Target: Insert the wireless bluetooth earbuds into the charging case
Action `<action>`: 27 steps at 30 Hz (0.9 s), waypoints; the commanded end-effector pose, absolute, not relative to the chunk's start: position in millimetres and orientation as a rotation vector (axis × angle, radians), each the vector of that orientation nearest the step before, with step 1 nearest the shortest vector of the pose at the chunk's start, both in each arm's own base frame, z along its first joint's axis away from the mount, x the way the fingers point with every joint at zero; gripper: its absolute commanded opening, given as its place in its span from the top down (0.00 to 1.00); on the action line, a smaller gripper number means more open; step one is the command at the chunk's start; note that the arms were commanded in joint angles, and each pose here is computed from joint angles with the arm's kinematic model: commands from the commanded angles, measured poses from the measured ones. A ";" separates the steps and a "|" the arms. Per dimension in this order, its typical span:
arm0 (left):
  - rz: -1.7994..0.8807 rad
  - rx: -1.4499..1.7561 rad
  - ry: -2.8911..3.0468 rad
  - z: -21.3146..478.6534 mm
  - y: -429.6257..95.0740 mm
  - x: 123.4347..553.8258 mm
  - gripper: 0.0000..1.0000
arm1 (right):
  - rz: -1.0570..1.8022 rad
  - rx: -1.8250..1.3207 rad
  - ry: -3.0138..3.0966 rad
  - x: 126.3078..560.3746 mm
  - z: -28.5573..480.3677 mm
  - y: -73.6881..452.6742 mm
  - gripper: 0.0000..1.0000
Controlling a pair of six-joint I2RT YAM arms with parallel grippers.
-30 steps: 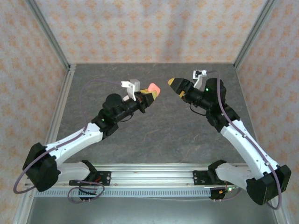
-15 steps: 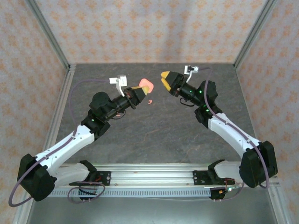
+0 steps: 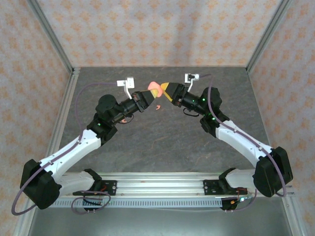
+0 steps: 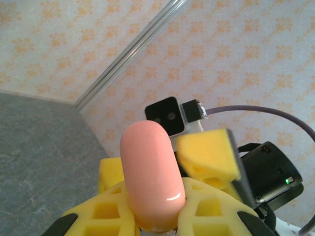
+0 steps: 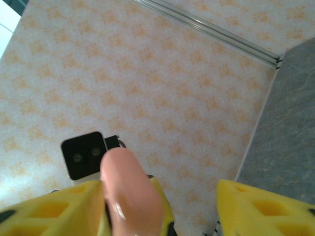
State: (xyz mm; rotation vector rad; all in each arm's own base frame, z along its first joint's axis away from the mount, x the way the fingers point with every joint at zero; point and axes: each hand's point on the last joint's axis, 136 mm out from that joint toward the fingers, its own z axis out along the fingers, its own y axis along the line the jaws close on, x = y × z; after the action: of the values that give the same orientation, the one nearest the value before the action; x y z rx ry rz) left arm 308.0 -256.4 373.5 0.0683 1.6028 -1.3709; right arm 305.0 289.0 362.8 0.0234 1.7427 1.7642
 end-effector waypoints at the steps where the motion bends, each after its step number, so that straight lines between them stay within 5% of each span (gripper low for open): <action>1: -1.406 0.058 1.492 408.7 -250.0 306.9 1.00 | 1.762 -0.021 1.706 304.7 378.3 293.8 0.49; 7: -1.424 0.007 1.489 404.8 -246.6 311.4 1.00 | 1.797 -0.043 1.689 302.9 384.2 299.0 0.58; 19: -1.445 -0.031 1.498 401.8 -244.5 313.9 1.00 | 1.829 -0.062 1.691 300.3 385.9 308.0 0.49; 24: -1.459 -0.034 1.509 399.0 -245.7 314.3 1.00 | 1.834 -0.068 1.681 302.1 388.3 309.4 0.61; 27: -1.464 -0.034 1.514 397.4 -246.6 314.3 1.00 | 1.847 -0.073 1.672 303.0 391.0 311.1 0.60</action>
State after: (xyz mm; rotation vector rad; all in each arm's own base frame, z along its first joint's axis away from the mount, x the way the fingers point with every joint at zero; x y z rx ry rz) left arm 317.5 -249.3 376.3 -0.0565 1.5971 -1.4307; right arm 307.4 304.7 374.3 -0.0083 1.7238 1.8129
